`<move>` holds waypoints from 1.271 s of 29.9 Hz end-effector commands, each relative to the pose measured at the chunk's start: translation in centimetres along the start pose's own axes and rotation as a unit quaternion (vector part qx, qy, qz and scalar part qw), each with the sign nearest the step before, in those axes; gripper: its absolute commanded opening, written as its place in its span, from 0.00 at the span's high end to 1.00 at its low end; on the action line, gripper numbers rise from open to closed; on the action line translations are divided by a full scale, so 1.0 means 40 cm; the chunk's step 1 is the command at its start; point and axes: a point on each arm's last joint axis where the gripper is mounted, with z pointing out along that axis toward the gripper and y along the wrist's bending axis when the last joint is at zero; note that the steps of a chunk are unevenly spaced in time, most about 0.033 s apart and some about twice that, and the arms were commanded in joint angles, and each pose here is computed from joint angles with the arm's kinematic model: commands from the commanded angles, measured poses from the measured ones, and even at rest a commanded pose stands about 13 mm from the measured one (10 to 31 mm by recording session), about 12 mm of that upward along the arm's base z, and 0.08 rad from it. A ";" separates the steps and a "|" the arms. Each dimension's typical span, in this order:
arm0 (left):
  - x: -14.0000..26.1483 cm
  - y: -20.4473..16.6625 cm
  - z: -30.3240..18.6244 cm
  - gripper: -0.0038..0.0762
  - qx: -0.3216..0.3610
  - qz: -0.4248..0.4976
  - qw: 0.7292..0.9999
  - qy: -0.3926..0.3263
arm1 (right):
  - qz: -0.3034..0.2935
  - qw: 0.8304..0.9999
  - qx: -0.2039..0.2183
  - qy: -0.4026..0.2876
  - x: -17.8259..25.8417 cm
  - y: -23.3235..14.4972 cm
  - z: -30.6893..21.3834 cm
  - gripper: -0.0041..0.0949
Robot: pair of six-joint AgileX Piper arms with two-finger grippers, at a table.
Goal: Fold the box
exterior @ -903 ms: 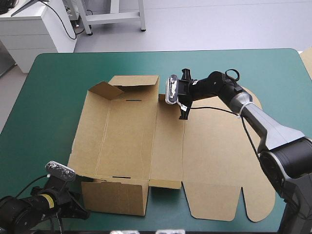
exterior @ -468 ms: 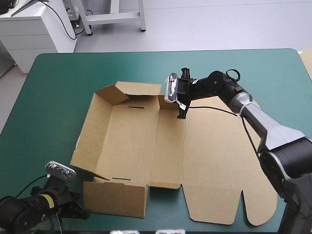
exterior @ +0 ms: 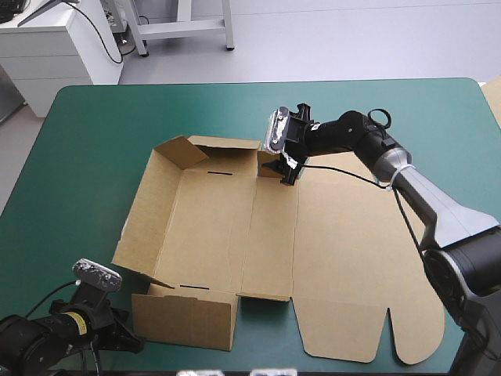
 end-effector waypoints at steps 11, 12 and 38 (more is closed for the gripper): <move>-0.022 -0.001 -0.015 0.96 0.002 -0.002 1.000 -0.031 | 0.064 0.996 0.067 0.009 -0.115 -0.003 -0.250 0.97; -0.022 -0.001 -0.015 0.96 0.002 -0.002 1.000 -0.031 | 0.070 0.995 0.066 0.019 -0.114 0.001 -0.261 0.97; -0.175 0.003 -0.293 0.96 -0.025 0.020 0.978 -0.207 | 0.277 0.922 0.177 0.205 0.004 0.197 -0.560 0.97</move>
